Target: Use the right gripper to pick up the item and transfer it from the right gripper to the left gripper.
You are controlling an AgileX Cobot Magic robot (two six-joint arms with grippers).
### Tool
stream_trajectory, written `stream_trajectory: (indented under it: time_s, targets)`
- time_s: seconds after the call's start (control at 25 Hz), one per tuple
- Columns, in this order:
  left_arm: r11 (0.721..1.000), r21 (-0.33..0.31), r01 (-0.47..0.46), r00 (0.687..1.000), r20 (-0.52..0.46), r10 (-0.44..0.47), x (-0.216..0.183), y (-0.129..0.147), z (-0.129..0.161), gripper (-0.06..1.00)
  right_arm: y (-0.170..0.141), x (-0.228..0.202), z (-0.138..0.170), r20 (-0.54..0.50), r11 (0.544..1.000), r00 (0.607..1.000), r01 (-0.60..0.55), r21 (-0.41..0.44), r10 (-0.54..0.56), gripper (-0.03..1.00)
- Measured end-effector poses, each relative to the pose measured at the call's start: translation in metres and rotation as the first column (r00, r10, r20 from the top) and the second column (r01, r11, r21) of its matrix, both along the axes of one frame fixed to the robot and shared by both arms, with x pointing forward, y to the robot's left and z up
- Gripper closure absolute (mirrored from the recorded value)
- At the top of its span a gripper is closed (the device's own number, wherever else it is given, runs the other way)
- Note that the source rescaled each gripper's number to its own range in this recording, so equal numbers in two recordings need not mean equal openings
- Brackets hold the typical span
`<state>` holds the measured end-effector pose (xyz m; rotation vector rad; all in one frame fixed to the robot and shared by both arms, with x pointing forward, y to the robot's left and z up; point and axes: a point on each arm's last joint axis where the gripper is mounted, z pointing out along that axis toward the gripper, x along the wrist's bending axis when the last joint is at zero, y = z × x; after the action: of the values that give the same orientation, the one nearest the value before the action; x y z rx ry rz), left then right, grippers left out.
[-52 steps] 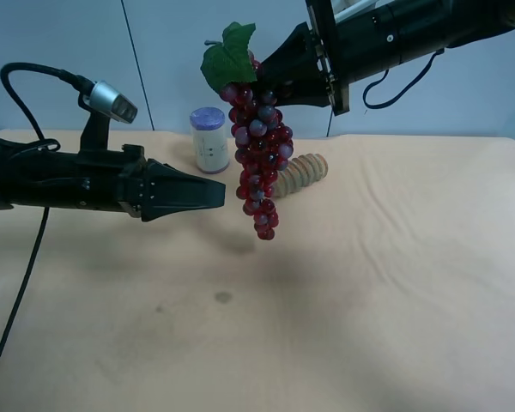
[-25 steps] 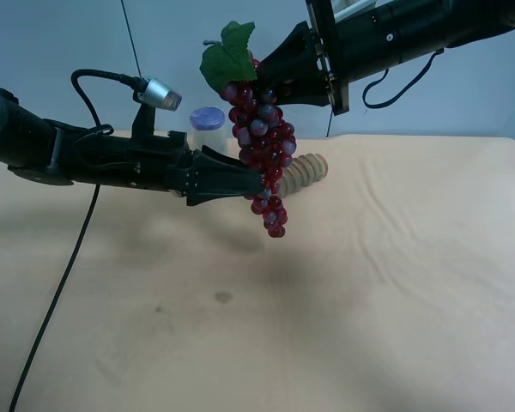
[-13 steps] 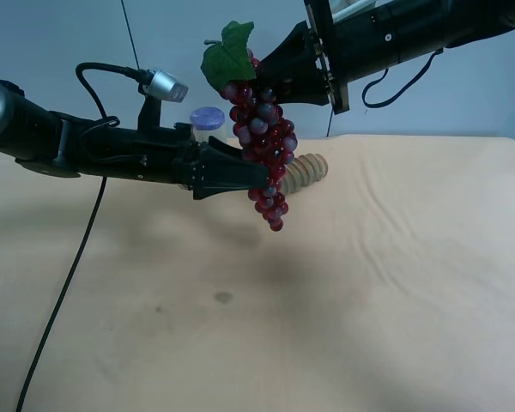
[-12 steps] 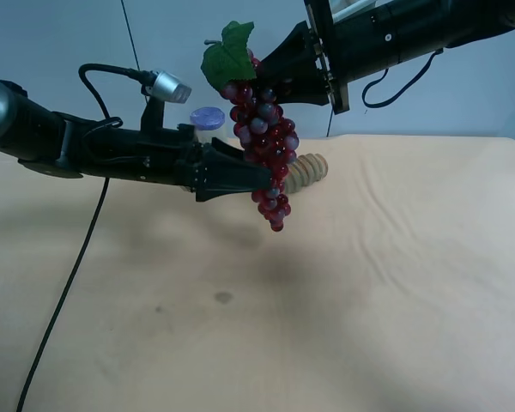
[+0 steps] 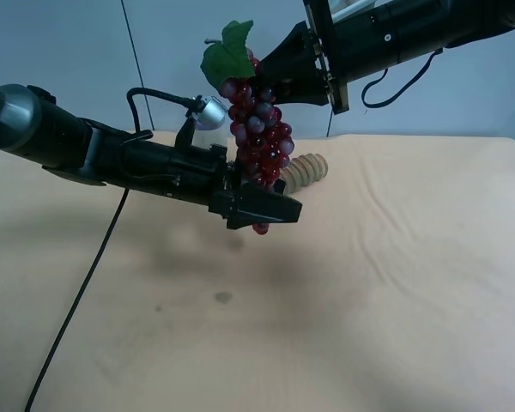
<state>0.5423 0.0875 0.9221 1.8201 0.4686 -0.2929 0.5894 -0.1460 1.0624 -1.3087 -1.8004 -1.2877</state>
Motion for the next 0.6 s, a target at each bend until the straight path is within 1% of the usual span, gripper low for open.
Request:
stream_trajectory:
  time_s: [0.12,0.2,0.4,0.6]
  targets:
    - [0.997,-0.074,0.014,1.000,-0.011,-0.014,0.004,0.010,0.007,-0.06,0.000,0.000,0.000,0.000,1.000,1.000,0.000,0.000,0.000,0.96]
    - [0.995,-0.099,0.004,1.000,0.000,-0.004,0.011,0.016,0.013,-0.06,0.000,0.000,0.000,0.000,1.000,1.000,0.000,0.000,0.000,0.96]
    - [0.993,-0.120,-0.002,1.000,0.024,0.005,0.019,0.016,0.021,-0.06,0.000,0.000,0.000,0.000,1.000,1.000,0.000,0.000,0.000,0.96]
    - [0.991,-0.119,0.055,0.998,0.034,-0.052,0.008,-0.001,0.021,-0.06,0.001,0.000,0.000,0.000,1.000,1.000,-0.002,0.000,0.002,0.96]
